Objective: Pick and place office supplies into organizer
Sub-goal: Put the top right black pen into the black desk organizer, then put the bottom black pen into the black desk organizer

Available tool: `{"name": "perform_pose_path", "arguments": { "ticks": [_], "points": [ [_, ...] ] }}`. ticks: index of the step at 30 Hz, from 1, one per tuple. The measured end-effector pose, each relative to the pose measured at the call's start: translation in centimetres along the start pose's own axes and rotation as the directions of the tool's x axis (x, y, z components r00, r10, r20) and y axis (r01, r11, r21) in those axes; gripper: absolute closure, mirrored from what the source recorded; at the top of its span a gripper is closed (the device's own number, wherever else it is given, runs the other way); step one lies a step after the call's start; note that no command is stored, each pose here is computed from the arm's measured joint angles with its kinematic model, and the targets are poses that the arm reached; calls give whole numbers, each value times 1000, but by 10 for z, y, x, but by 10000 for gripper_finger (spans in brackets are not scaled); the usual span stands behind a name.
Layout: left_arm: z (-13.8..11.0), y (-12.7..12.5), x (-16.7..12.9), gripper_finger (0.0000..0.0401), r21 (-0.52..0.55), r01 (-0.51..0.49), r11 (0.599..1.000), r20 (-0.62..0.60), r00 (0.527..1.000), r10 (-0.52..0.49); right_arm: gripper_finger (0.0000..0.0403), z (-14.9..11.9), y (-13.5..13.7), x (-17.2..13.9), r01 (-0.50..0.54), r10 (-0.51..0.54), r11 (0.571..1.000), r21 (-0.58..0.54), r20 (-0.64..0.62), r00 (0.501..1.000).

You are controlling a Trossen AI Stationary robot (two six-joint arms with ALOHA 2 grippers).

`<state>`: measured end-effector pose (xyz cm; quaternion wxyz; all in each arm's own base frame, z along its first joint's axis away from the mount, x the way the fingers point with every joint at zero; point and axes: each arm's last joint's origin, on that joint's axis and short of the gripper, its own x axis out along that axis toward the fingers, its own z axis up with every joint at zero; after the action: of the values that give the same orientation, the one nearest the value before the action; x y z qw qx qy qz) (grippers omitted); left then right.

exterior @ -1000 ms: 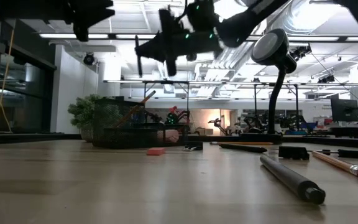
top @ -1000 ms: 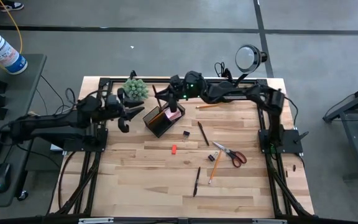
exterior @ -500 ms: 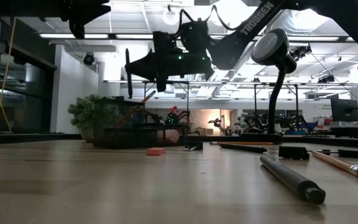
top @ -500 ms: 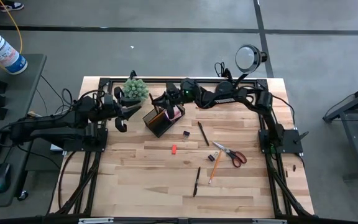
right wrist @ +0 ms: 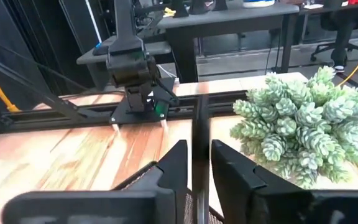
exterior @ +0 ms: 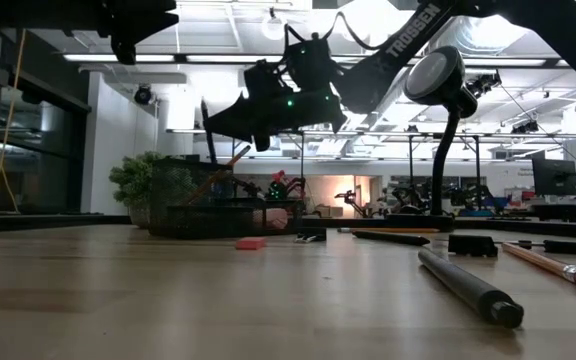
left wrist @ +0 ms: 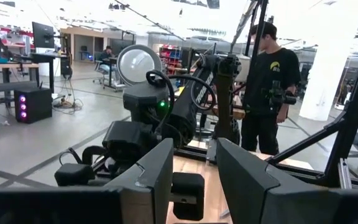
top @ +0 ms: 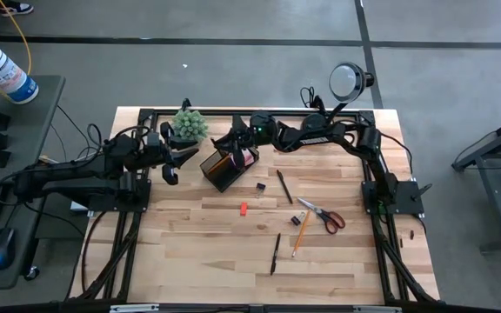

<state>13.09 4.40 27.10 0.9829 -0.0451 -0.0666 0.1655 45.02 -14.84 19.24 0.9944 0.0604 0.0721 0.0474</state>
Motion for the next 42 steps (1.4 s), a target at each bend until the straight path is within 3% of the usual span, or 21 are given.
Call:
{"name": "perform_pose_path", "arguments": {
  "ticks": [10, 18, 23, 28, 31, 34, 39, 42],
  "points": [
    [0, 1, 0, 288, 2, -26, 1000, 2, 1000, 26, 306, 2, -2, -2, 11, -11, 1000, 17, 4, 1000],
    [-2, 1, 0, 288, 9, -30, 1000, -21, 999, 30, 310, 47, 1, -28, -24, 23, 998, 50, 24, 999],
    [-3, 2, 0, 288, 11, -55, 998, -28, 998, 55, 316, 67, 15, -49, -29, 30, 999, 21, -90, 995],
    [-4, 3, 0, 288, 13, -94, 996, -32, 995, 94, 318, 65, 27, -68, -6, 34, 995, 96, -297, 954],
    [-6, 4, 0, 288, 15, -112, 994, -59, 992, 112, 318, 57, 32, -80, 47, 30, 986, 162, -443, 896],
    [-8, 4, 0, 288, 5, -115, 993, -79, 990, 115, 320, 43, 39, -92, 79, 64, 974, 210, -600, 797],
    [-11, 4, 0, 288, -29, -126, 992, -102, 987, 122, 320, 12, 57, -110, 160, 69, 970, 184, -836, 544],
    [-12, 5, 0, 288, -43, -147, 988, -106, 984, 141, 320, -7, 71, -118, 181, 70, 971, 155, -912, 405]
  ]
}}
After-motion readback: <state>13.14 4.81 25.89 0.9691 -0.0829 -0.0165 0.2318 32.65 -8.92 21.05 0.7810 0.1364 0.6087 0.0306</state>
